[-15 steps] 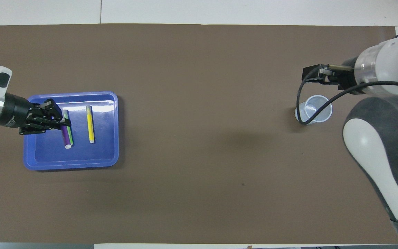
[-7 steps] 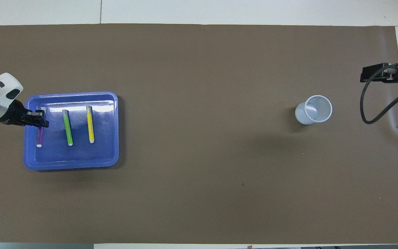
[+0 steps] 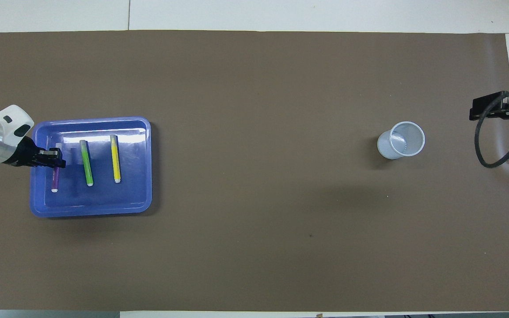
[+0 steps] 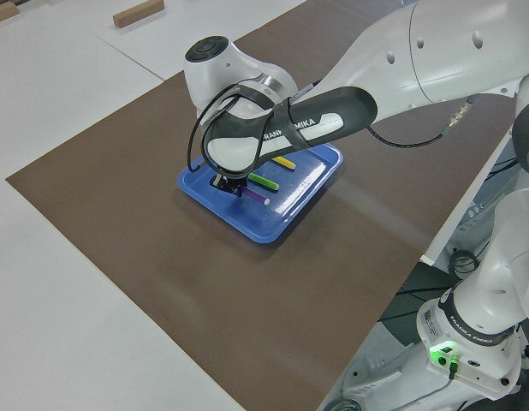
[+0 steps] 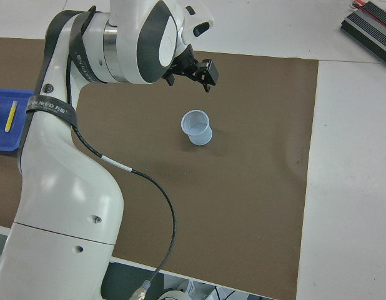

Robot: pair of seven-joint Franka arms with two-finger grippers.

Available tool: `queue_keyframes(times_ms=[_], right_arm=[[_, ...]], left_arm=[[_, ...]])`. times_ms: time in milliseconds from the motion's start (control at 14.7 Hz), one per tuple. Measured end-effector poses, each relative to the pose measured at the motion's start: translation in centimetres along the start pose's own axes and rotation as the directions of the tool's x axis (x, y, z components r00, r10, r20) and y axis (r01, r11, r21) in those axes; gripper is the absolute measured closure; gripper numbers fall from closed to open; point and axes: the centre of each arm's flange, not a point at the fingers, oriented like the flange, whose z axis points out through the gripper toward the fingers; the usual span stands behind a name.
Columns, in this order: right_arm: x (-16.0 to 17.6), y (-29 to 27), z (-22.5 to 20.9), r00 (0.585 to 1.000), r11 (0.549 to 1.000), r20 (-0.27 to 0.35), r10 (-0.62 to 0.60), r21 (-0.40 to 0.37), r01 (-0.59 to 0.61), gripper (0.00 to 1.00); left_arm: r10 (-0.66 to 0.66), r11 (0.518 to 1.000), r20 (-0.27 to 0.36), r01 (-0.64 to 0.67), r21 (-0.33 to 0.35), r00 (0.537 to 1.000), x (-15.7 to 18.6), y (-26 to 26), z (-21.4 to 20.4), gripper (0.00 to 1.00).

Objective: Right arm passes pens to left for tray arrangement
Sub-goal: 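Lower the purple pen into the tray while the right gripper retracts, then release the purple pen and lift the left gripper from the tray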

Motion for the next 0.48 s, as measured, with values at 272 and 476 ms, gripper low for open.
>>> queue_keyframes(times_ms=[272,476], right_arm=[[-0.21,-0.24,0.02,1.000,1.000,0.016,-0.005,-0.002,0.005,0.00],[-0.30,-0.70,-0.01,1.000,1.000,0.019,-0.013,-0.002,0.013,0.00]], left_arm=[[-0.003,1.000,0.000,0.003,0.000,1.000,-0.27,-0.01,0.71,0.81],[-0.004,1.000,-0.003,0.004,0.000,1.000,-0.25,-0.07,0.68,0.53]])
